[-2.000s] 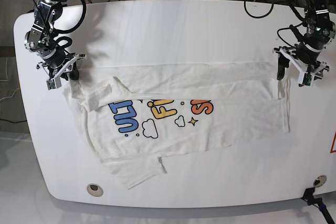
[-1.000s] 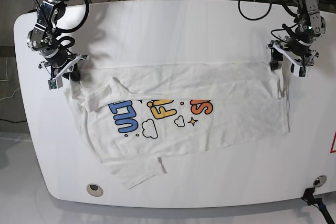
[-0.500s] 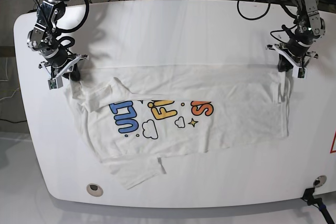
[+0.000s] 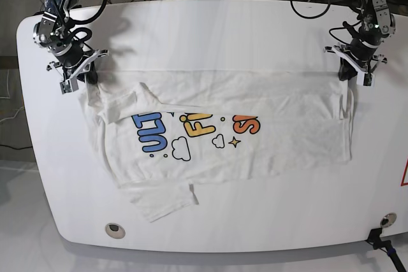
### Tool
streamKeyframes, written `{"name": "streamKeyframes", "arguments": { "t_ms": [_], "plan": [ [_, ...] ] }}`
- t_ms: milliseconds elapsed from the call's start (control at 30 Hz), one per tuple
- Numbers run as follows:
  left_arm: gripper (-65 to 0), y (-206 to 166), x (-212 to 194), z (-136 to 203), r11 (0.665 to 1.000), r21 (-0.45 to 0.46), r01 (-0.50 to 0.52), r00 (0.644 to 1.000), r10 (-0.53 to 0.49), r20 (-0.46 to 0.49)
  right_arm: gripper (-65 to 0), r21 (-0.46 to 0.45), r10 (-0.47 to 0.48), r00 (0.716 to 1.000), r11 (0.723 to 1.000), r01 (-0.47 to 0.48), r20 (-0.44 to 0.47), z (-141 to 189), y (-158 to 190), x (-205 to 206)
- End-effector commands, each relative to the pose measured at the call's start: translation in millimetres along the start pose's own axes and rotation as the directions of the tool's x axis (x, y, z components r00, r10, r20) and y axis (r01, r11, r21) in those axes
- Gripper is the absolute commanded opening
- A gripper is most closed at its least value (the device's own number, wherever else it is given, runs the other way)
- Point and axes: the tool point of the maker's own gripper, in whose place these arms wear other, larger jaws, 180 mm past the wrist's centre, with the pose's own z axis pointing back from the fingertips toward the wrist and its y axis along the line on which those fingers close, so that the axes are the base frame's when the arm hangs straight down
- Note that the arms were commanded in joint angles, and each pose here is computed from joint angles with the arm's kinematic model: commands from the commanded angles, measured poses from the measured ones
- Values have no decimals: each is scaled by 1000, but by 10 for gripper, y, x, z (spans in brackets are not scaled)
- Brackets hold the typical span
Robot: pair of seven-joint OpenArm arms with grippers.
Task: Fold the T-shirt properly
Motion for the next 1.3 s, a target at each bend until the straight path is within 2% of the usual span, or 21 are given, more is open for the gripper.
{"name": "streamKeyframes", "arguments": {
  "t_ms": [0, 367, 467, 633, 867, 1267],
  "plan": [
    [-650, 56, -192, 65, 1000, 14, 26, 997, -25, -79, -650, -13, 44, 999, 999, -44, -30, 131, -26, -85],
    [-650, -24, -701, 484, 997, -12, 77, 977, -78, -197, -650, 9, 107, 985, 994, -107, -133, 560, 165, -573],
    [-650, -61, -820, 596, 996, -21, 83, 971, -86, -224, -650, 13, 106, 981, 994, -105, -160, 622, 183, -691],
    [-650, 6, -1064, 797, 997, -3, 76, 956, -73, -284, -650, -34, 79, 976, 996, -87, -203, 807, 23, -873],
    [-650, 4, -1365, 1037, 998, -6, 70, 930, -67, -361, -650, -20, 77, 958, 996, -86, -275, 968, 62, -1156],
    [-650, -19, -1436, 1088, 998, -13, 68, 923, -68, -378, -650, -13, 74, 951, 997, -82, -299, 1010, 88, -1252]
  ]
}}
